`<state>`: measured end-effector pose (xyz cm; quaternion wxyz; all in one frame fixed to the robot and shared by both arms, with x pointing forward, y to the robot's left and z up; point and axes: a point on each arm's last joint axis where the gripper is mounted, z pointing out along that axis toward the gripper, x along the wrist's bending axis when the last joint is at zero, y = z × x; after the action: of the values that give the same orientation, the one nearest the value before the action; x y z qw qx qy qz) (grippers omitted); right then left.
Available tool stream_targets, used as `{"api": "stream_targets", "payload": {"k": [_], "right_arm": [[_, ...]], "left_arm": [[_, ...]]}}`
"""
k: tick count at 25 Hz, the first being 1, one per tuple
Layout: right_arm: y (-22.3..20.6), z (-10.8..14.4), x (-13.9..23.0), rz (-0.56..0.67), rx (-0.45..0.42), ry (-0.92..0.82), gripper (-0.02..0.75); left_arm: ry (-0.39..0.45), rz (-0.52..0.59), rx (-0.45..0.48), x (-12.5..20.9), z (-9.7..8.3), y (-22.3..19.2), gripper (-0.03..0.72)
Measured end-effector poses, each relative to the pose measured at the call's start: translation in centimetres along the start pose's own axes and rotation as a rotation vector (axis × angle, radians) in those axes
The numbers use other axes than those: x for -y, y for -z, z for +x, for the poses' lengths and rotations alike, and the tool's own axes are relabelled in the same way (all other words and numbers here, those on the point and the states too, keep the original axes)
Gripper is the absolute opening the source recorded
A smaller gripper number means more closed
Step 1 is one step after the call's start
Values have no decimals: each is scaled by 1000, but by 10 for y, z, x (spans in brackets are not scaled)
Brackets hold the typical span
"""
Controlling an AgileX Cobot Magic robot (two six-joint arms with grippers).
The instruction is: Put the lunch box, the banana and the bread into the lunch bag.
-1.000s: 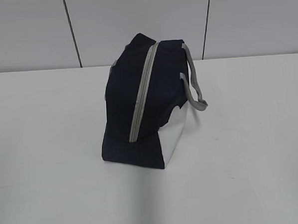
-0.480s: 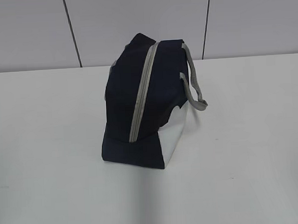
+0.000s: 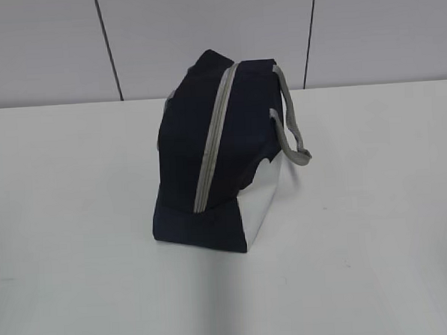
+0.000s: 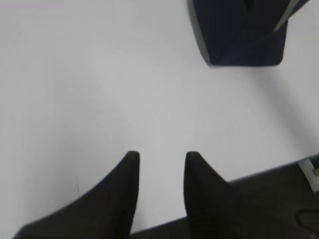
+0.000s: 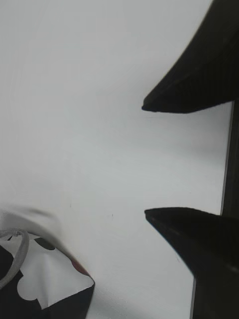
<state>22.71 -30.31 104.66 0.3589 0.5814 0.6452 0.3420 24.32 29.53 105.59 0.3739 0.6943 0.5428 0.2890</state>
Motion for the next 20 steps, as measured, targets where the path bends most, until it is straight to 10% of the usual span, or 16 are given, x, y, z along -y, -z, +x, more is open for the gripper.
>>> {"api": "stream_targets", "payload": {"k": [20], "right_arm": [[0,1,0,4,65,-38,444]], "left_arm": [[46,-105,-91,10,-2,14,236]]}}
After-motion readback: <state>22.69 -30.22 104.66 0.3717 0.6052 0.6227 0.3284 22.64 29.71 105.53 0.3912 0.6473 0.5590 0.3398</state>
